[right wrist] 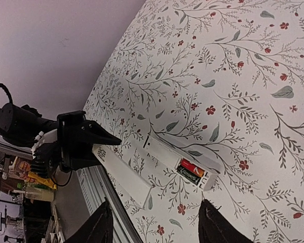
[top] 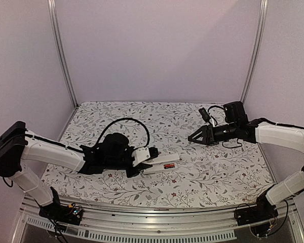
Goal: Load the batteries into the remote control
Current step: Pass from the left arm to the right, then adjust the remote control without the battery cover at the center of the board.
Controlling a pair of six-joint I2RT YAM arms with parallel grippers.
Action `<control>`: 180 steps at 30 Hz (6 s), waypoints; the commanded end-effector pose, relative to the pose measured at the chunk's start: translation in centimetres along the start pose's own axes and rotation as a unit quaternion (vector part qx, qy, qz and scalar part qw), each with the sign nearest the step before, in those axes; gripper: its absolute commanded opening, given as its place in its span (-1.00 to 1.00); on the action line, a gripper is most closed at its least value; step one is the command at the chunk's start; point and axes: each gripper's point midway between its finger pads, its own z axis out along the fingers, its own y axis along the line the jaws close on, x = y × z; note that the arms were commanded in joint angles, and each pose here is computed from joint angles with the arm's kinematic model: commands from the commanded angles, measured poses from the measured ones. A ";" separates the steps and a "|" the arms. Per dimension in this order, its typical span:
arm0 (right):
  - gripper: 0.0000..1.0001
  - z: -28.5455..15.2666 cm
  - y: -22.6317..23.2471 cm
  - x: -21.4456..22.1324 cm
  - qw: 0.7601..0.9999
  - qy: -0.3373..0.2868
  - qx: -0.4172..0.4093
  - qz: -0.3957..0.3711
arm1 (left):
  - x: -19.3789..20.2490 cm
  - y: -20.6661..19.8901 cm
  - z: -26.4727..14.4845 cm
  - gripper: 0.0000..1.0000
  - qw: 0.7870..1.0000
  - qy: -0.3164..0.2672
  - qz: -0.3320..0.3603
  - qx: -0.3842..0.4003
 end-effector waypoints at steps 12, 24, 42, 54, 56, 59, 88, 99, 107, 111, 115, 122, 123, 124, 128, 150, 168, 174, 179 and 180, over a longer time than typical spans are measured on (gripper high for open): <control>-0.06 3.8 -1.1 3.4 0.997 0.038 -0.062 0.040 | -0.2 0.2 2.3 -0.82 0.998 -0.068 0.008 0.008; -0.36 4.5 -1.0 5.3 0.991 0.078 -0.093 0.063 | 0.4 0.4 3.7 -0.81 0.998 -0.063 0.022 -0.001; -0.67 5.4 -0.6 6.2 0.984 0.105 -0.112 0.089 | -0.1 0.8 4.3 -0.81 0.996 -0.077 0.033 -0.006; -1.00 5.9 -0.9 6.4 0.980 0.115 -0.121 0.106 | 0.8 0.6 4.8 -0.18 0.998 -0.049 0.023 0.011; -1.00 6.1 -1.4 6.3 0.980 0.120 -0.119 0.109 | 1.2 0.3 4.7 0.08 0.999 -0.037 0.018 0.020; -1.00 6.4 -2.0 6.0 0.979 0.124 -0.118 0.106 | 1.4 0.2 4.0 0.40 0.999 -0.027 0.009 0.037; -1.00 8.1 -6.0 6.9 0.969 0.166 -0.114 0.144 | 9.2 0.0 2.6 0.47 0.981 0.173 -0.048 0.072; -1.00 9.0 -6.2 7.0 0.965 0.168 -0.109 0.167 | 8.2 -0.1 1.3 0.49 0.984 0.152 -0.045 0.082; -1.00 9.5 -6.3 7.3 0.963 0.167 -0.100 0.186 | 9.0 -0.5 1.8 0.42 0.982 0.160 -0.047 0.093; -1.00 9.9 -6.2 7.6 0.962 0.170 -0.093 0.192 | 9.2 -0.3 2.2 0.40 0.982 0.162 -0.041 0.093; -1.00 10.0 -6.5 7.8 0.962 0.172 -0.083 0.196 | 8.6 -0.2 2.3 0.41 0.983 0.151 -0.039 0.095; -1.00 9.9 -6.8 8.0 0.962 0.164 -0.068 0.206 | 8.2 0.1 2.6 0.41 0.985 0.143 -0.026 0.095; -1.00 9.8 -6.9 8.0 0.963 0.162 -0.064 0.207 | 8.3 0.2 2.7 0.41 0.985 0.145 -0.026 0.095; -1.00 9.8 -6.9 8.0 0.963 0.160 -0.061 0.208 | 8.2 0.2 2.8 0.41 0.985 0.144 -0.025 0.095; -1.00 9.7 -7.1 8.5 0.962 0.156 -0.055 0.218 | 8.3 0.4 3.0 0.43 0.985 0.143 -0.023 0.094; -1.00 8.0 -4.7 5.8 0.971 0.133 -0.071 0.188 | 7.8 -1.3 3.9 0.39 0.974 0.117 -0.033 0.190; -1.00 4.2 -4.4 5.4 0.978 0.110 -0.042 0.174 | 7.5 -4.1 4.9 -0.13 0.972 0.144 -0.056 0.178; -1.00 4.2 -4.4 5.9 0.976 0.132 -0.056 0.166 | 7.3 -3.6 4.7 0.14 0.976 0.142 -0.073 0.150; -1.00 4.6 -4.0 5.8 0.975 0.149 -0.079 0.146 | 5.3 -1.8 3.2 0.47 0.987 0.099 -0.066 0.105; -1.00 4.7 -3.9 5.8 0.975 0.150 -0.083 0.143 | 4.6 -1.3 2.8 0.49 0.990 0.083 -0.063 0.095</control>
